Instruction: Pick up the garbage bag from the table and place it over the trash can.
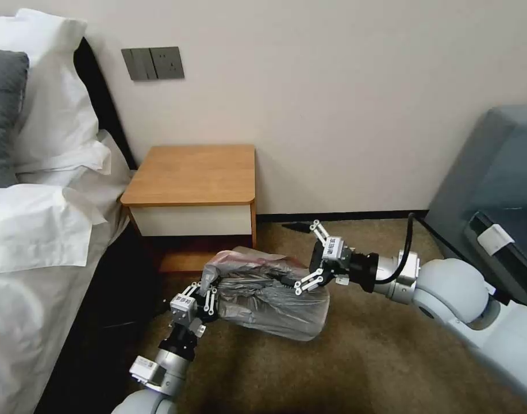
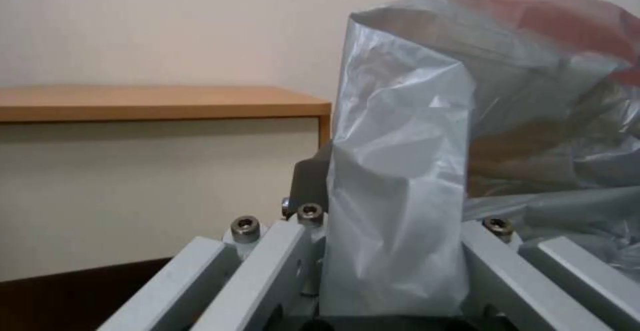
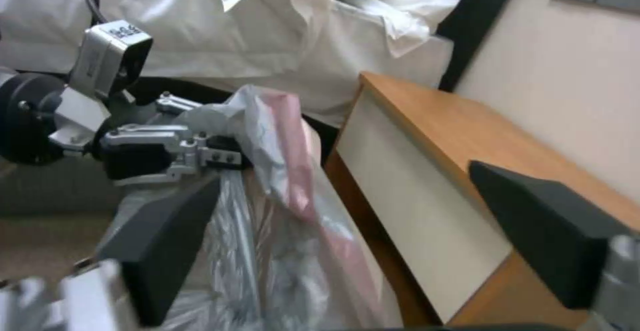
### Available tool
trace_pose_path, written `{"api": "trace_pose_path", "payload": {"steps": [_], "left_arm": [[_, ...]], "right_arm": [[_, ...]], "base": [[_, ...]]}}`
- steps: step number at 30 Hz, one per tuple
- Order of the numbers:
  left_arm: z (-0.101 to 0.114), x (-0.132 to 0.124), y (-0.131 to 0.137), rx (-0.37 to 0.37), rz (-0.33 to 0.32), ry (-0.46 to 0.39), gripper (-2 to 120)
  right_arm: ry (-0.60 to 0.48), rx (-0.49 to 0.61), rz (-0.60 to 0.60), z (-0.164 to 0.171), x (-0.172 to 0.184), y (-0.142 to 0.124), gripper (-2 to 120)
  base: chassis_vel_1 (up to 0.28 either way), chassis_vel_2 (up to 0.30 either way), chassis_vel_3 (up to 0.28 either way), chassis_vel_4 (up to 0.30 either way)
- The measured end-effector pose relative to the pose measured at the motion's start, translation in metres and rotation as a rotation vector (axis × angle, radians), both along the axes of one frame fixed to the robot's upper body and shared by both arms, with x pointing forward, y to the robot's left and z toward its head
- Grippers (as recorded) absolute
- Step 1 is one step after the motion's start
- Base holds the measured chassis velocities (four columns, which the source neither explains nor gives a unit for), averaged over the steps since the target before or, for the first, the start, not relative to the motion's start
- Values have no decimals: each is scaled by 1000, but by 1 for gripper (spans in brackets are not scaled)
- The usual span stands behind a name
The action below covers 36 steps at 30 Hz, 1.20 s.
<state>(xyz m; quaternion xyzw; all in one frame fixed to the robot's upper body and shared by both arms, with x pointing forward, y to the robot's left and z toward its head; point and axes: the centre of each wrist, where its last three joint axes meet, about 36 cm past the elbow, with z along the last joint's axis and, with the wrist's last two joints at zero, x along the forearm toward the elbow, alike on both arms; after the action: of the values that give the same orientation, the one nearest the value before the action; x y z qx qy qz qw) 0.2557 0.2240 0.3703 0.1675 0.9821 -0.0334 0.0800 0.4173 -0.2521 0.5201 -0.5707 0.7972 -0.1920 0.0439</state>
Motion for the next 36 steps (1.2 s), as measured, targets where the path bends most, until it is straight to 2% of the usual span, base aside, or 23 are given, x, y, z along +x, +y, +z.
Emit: {"api": "trace_pose_path", "payload": {"steps": [4,5,7,9,11,13,14,17,18,20,22,24,36], "left_arm": [[0,0,0,-2,-6,-3,8],[0,0,0,-2,-6,-3,8],[1,0,1,-1,-5,-6,8],[2,0,2,1,-2,-9,8],[2,0,3,1,-2,-9,8],[2,0,3,1,-1,-10,8],[2,0,3,1,-1,-10,8],[2,1,2,-4,-3,-12,8],[2,1,2,-4,-3,-12,8],[2,2,1,-6,-6,-15,8],[2,2,1,-7,-6,-15,8],[2,2,0,-8,-7,-15,8],[-2,-1,-1,25,-44,-35,8]], "right_arm": [[-7,-17,29,-2,17,13,75],[-7,-17,29,-2,17,13,75],[-1,-27,46,-3,22,15,65],[8,-43,71,-4,26,15,54],[9,-46,74,-4,26,15,54],[17,-53,85,-5,28,14,41],[17,-53,85,-5,28,14,41],[17,-58,89,-5,30,13,28],[17,-58,89,-5,30,13,28],[11,-59,93,-3,31,14,15],[10,-59,94,-2,31,14,14],[8,-58,95,-2,32,15,2],[-4,-45,94,1,37,28,0]], "base": [[0,0,0,0],[0,0,0,0],[0,0,0,0],[0,0,0,0],[0,0,0,0],[0,0,0,0],[0,0,0,0],[0,0,0,0],[0,0,0,0],[0,0,0,0],[0,0,0,0],[0,0,0,0],[0,0,0,0]]}}
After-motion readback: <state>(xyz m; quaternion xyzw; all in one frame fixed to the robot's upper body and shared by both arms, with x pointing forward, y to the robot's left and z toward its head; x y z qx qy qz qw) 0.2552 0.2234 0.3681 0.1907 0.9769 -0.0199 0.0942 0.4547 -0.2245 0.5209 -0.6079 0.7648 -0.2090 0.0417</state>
